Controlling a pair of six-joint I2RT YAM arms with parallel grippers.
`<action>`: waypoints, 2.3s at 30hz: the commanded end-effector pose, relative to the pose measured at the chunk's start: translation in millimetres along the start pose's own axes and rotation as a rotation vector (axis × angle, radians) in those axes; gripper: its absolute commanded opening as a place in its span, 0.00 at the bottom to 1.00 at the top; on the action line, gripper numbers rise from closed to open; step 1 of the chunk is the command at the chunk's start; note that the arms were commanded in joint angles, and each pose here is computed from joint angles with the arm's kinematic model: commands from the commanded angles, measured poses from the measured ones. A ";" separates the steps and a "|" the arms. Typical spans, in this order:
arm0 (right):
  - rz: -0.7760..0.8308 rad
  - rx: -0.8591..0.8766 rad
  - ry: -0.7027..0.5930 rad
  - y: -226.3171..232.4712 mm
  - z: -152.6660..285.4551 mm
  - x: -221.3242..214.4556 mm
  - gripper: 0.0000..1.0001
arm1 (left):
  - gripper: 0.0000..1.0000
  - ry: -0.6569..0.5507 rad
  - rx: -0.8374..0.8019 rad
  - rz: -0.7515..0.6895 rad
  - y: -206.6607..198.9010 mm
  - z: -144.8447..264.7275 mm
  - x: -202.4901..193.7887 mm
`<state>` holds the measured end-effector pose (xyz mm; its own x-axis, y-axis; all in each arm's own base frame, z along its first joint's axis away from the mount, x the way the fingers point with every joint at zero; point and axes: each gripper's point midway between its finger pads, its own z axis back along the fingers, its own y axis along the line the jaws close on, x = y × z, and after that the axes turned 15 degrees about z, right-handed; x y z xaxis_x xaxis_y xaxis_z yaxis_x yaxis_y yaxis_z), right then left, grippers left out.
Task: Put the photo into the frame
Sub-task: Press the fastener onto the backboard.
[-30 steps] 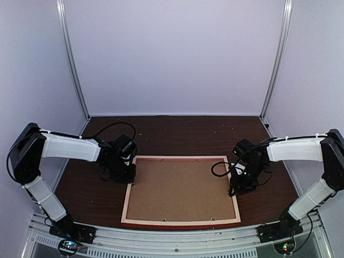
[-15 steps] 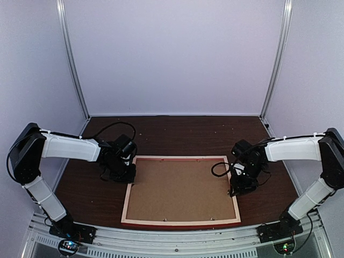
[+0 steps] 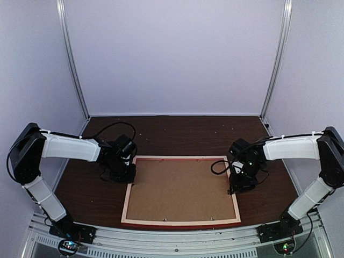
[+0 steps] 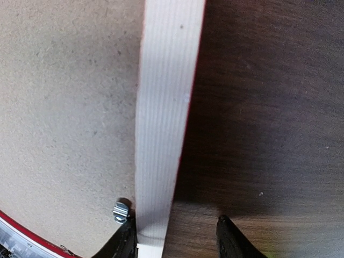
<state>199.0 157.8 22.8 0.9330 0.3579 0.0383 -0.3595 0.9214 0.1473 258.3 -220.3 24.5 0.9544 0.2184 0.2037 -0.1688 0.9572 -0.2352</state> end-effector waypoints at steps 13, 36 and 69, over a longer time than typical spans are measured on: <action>0.036 0.018 -0.048 14.5 -8.4 22.8 0.49 | 0.17 0.042 -0.010 -0.037 -5.3 -7.4 -10.9; 0.076 0.013 0.028 18.4 -10.1 -7.9 0.48 | 0.17 0.045 -0.005 -0.034 -3.1 -8.3 -12.6; 0.124 0.006 0.102 14.5 -11.0 -24.3 0.41 | 0.17 0.045 -0.005 -0.032 -1.6 -7.4 -13.7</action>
<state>192.6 179.7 22.1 0.8861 0.4602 0.0545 -0.4622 0.8693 0.1753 258.1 -220.2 24.2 0.9545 0.2179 0.2034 -0.1686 0.9574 -0.2346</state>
